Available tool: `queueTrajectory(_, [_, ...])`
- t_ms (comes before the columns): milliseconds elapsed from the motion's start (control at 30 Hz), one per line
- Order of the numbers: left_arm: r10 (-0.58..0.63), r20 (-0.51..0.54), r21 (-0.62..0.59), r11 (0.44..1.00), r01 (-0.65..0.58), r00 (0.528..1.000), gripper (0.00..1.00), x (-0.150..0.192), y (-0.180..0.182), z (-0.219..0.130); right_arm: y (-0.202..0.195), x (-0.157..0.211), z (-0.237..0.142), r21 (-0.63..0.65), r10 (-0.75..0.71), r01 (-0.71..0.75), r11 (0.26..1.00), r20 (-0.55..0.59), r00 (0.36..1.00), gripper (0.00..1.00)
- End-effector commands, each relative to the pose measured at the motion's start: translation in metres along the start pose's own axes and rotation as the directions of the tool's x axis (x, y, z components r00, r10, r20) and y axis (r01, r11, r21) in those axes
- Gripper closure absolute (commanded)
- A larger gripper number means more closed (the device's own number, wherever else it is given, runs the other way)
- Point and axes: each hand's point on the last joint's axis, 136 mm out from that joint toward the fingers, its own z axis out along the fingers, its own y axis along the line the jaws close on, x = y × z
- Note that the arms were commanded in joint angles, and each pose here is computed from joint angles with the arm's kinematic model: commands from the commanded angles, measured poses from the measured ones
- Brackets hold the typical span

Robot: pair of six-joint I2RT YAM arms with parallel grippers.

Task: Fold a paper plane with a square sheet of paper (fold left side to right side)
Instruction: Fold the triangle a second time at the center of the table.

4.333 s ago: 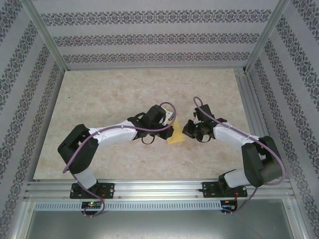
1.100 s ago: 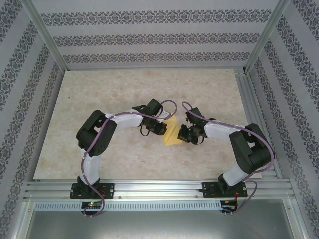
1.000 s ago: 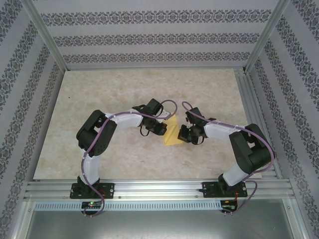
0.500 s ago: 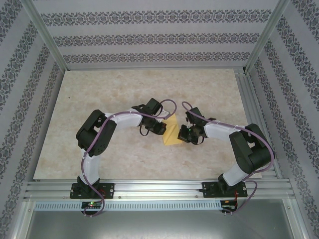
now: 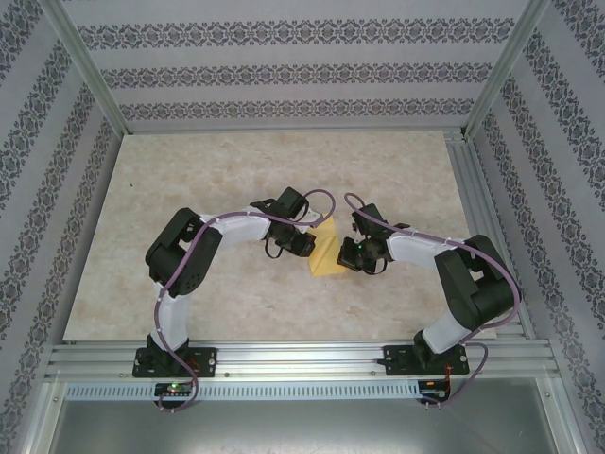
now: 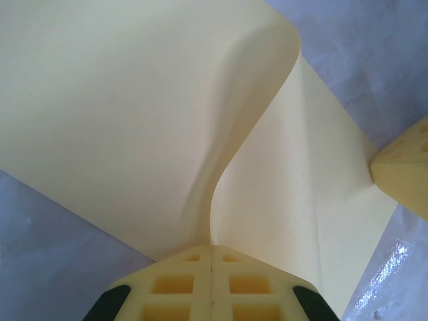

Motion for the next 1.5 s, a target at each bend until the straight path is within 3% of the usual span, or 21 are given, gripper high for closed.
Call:
queueTrajectory(0, [0.012, 0.028, 0.011, 1.0, -0.013, 1.0, 0.93, -0.011, 0.002, -0.002, -0.018, 0.011, 0.003, 0.089, -0.001, 0.004, 0.996, -0.032, 0.999, 0.96])
queueTrajectory(1467, [0.015, 0.081, 0.018, 1.0, -0.017, 0.997, 0.92, -0.026, -0.003, -0.009, -0.02, 0.014, 0.006, 0.09, 0.004, -0.001, 0.996, -0.041, 0.999, 0.96])
